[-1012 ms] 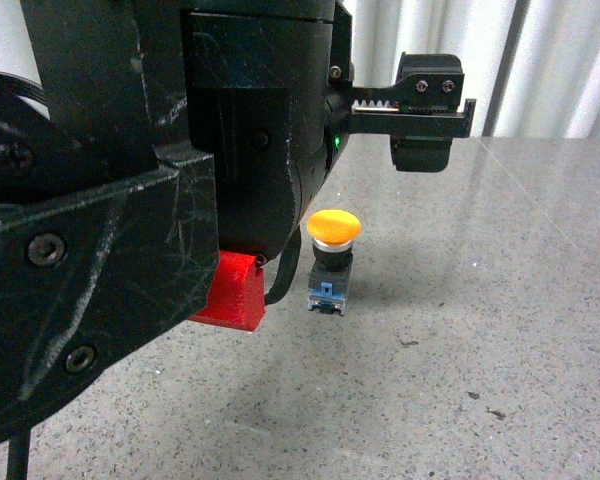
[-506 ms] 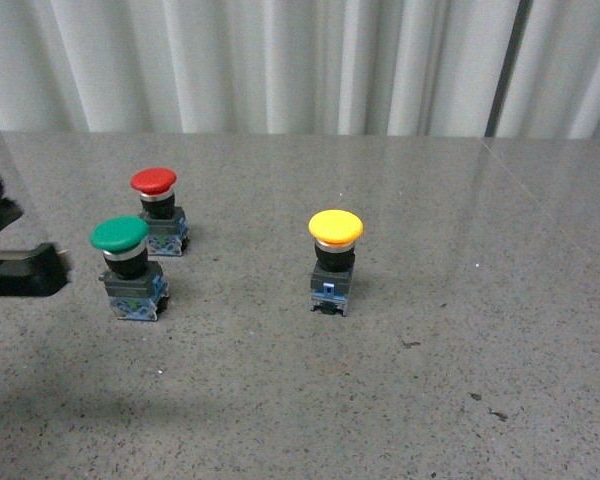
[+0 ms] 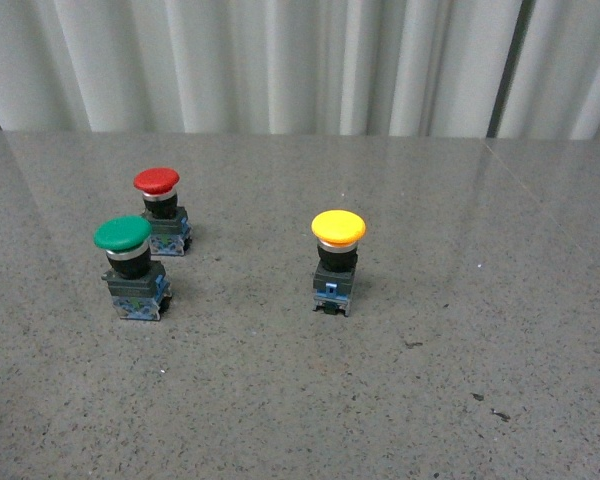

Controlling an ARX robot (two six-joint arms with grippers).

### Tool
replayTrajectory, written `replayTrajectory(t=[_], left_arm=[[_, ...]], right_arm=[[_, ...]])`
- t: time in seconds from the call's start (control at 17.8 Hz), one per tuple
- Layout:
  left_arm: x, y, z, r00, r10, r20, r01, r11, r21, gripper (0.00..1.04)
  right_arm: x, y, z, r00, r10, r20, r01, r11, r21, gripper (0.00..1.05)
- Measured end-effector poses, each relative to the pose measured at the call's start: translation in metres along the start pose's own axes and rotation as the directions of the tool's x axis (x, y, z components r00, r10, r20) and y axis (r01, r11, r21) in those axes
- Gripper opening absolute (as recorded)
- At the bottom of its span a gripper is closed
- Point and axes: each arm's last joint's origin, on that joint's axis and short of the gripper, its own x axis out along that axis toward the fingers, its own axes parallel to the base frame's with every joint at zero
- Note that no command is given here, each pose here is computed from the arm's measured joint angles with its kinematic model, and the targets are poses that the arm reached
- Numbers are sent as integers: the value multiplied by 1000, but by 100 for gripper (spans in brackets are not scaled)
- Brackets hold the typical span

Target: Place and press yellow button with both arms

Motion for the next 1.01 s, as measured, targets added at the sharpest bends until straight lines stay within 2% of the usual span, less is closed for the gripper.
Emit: replayTrajectory(t=[0.22, 0.34, 0.56, 1.01], left_arm=[[-15, 11, 1, 1000, -17, 1, 17, 1000, -1, 2], [-21, 18, 4, 1000, 14, 13, -14, 1000, -2, 2], [-42, 17, 8, 1000, -6, 31, 6, 1000, -1, 2], [-47, 17, 8, 1000, -6, 30, 6, 1000, -2, 2]], right_arm=[[0, 0, 0, 1000, 0, 0, 0, 1000, 0, 98], [0, 0, 0, 1000, 0, 0, 0, 1000, 0, 98], [0, 0, 0, 1000, 0, 0, 0, 1000, 0, 98], [0, 0, 0, 1000, 0, 0, 0, 1000, 0, 98]])
